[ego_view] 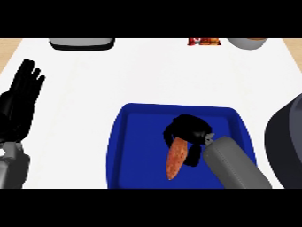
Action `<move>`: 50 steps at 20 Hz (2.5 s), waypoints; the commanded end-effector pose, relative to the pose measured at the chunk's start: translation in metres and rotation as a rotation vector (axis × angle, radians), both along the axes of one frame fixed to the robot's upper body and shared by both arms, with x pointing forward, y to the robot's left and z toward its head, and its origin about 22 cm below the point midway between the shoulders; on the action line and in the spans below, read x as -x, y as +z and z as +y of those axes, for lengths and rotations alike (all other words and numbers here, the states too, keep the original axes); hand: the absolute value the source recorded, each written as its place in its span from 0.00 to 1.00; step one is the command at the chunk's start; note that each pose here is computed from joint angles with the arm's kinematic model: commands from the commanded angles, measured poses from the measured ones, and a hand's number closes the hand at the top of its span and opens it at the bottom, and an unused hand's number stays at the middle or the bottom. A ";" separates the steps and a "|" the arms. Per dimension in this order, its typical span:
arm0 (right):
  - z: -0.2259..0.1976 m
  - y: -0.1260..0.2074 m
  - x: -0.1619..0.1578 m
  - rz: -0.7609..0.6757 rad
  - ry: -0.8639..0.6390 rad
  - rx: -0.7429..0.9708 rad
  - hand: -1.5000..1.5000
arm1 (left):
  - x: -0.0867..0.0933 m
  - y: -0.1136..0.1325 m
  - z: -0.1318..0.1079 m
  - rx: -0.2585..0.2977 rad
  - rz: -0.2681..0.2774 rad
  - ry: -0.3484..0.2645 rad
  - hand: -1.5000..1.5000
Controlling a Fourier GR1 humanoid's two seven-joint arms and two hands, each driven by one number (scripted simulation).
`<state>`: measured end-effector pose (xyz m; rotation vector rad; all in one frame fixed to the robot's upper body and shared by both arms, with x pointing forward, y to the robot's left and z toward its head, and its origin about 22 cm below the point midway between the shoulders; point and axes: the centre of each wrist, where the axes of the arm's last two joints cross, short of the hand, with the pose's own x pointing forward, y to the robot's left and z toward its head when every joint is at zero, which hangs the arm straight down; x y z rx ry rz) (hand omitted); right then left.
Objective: Pick the sweet potato from the tray and place it in the pot
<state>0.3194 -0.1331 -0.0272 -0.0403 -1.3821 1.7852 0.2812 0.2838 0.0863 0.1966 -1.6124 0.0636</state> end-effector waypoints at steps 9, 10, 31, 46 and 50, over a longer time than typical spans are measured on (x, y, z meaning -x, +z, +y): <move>-0.020 0.014 0.001 -0.056 -1.091 0.014 1.00 | 0.006 -0.007 0.000 0.007 0.009 0.032 0.50; -0.018 0.028 -0.001 -0.093 -1.148 -0.039 1.00 | 0.008 -0.013 -0.002 0.005 0.017 0.045 0.50; -0.036 0.193 0.109 -0.865 -1.822 -0.328 1.00 | 0.003 -0.004 0.001 0.005 0.006 0.031 0.50; -0.173 0.158 0.128 -0.908 -1.905 -0.300 1.00 | 0.003 0.004 -0.011 0.004 -0.006 0.016 0.50; -0.213 0.144 0.098 -0.979 -1.958 0.113 1.00 | -0.009 0.000 -0.008 0.009 -0.011 -0.008 0.50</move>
